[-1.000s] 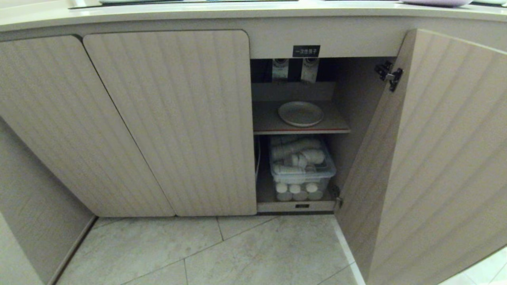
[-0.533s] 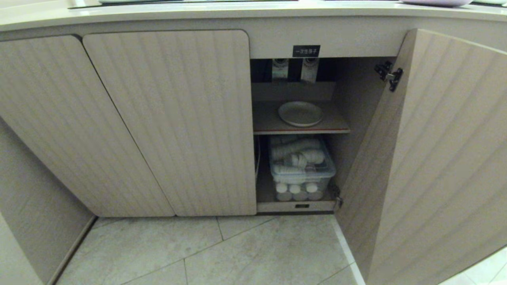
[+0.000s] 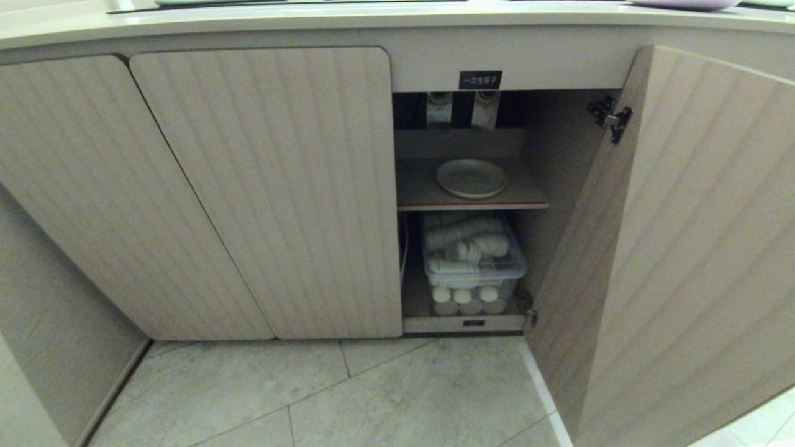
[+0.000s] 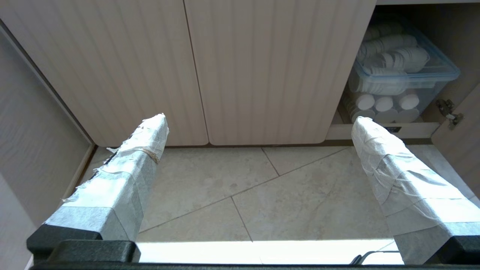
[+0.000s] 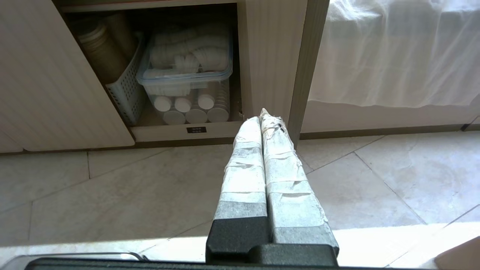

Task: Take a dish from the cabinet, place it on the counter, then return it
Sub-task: Close the cabinet door

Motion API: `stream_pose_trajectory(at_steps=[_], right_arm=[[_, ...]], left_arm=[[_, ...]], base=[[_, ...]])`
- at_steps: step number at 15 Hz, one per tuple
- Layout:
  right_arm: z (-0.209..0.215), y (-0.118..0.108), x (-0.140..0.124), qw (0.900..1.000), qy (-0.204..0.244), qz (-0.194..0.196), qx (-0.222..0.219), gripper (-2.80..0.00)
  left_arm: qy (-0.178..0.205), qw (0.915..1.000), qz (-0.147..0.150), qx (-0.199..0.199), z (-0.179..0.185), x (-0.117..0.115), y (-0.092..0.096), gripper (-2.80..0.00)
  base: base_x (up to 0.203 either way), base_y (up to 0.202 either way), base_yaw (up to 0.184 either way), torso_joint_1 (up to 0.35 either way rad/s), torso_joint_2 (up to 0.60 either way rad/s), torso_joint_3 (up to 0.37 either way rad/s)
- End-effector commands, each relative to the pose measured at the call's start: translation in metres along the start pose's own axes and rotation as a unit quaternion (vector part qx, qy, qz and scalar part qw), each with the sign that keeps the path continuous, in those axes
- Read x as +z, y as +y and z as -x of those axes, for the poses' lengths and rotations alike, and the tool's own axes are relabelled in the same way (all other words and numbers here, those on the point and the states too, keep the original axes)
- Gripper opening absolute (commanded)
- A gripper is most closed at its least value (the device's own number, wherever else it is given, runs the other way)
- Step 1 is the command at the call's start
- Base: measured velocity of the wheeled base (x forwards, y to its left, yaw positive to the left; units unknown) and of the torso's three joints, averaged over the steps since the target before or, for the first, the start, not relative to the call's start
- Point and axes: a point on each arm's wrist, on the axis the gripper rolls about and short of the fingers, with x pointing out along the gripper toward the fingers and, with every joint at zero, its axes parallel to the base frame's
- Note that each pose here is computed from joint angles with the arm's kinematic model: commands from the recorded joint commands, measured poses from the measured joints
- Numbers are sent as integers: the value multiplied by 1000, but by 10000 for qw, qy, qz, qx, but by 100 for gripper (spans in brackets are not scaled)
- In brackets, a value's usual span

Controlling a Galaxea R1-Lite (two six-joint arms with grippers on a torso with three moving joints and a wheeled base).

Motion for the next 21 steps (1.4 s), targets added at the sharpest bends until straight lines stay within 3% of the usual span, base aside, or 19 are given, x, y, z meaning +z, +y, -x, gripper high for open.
stream_pose_trajectory(at_steps=[1,3,7,12,16,21], right_arm=[[0,0,0,9999,14,119,9,-280],[0,0,-1,9990,47,453,19,-280],[0,0,0,9987,-5,502,19,-280],[6,0,26,9945,-822,635,-120,-280],[22,-1,58,9906,-1056,628,-593,-280],[23,-5,113,9793,-897,515,-1740,-280]], left_arm=[[-2,10000,1,0,0,0,0,0],[-2,10000,1,0,0,0,0,0],[-2,10000,1,0,0,0,0,0],[-2,10000,1,0,0,0,0,0],[-2,10000,1,0,0,0,0,0],[-2,10000,1,0,0,0,0,0]], base=[[0,0,0,0,0,0],[0,0,0,0,0,0],[0,0,0,0,0,0],[0,0,0,0,0,0],[0,0,0,0,0,0],[0,0,0,0,0,0]])
